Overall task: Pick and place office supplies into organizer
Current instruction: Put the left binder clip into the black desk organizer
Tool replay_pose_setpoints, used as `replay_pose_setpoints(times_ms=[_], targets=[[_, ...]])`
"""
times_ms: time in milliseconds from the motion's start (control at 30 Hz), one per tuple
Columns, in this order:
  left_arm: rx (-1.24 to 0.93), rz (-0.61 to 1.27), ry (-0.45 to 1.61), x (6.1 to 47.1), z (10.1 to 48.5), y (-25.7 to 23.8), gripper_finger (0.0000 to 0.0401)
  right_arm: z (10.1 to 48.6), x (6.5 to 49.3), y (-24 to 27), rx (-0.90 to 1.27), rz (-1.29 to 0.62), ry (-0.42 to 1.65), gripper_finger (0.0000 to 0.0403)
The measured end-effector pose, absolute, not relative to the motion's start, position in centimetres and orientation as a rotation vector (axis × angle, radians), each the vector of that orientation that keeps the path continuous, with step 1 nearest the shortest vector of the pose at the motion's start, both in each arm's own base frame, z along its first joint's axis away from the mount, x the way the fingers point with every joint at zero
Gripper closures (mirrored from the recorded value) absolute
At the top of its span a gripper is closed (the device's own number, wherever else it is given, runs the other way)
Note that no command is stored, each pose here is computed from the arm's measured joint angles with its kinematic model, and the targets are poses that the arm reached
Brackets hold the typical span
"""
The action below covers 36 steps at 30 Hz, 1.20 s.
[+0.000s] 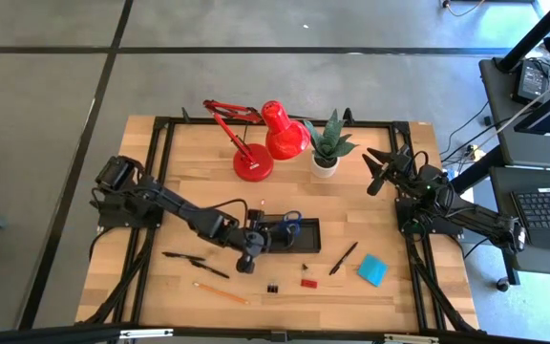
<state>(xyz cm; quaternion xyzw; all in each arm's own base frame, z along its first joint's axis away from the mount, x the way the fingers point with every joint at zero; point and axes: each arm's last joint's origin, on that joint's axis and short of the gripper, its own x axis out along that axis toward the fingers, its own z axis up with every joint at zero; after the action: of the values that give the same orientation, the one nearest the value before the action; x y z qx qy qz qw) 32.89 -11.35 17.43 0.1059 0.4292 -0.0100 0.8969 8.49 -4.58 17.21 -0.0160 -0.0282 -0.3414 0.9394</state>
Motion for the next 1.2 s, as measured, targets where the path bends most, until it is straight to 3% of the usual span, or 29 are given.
replay_pose_setpoints(times_ms=[933,1200], targets=[[0.153,0.034,0.934,33.2,16.0,-11.1,0.0396,17.2,8.5,-4.6,-0.026,-0.697,-0.059,0.0275],[0.142,0.026,0.939,33.2,16.0,-11.2,0.0361,17.2,8.5,-4.6,-0.026,-0.696,-0.059,0.0275]])
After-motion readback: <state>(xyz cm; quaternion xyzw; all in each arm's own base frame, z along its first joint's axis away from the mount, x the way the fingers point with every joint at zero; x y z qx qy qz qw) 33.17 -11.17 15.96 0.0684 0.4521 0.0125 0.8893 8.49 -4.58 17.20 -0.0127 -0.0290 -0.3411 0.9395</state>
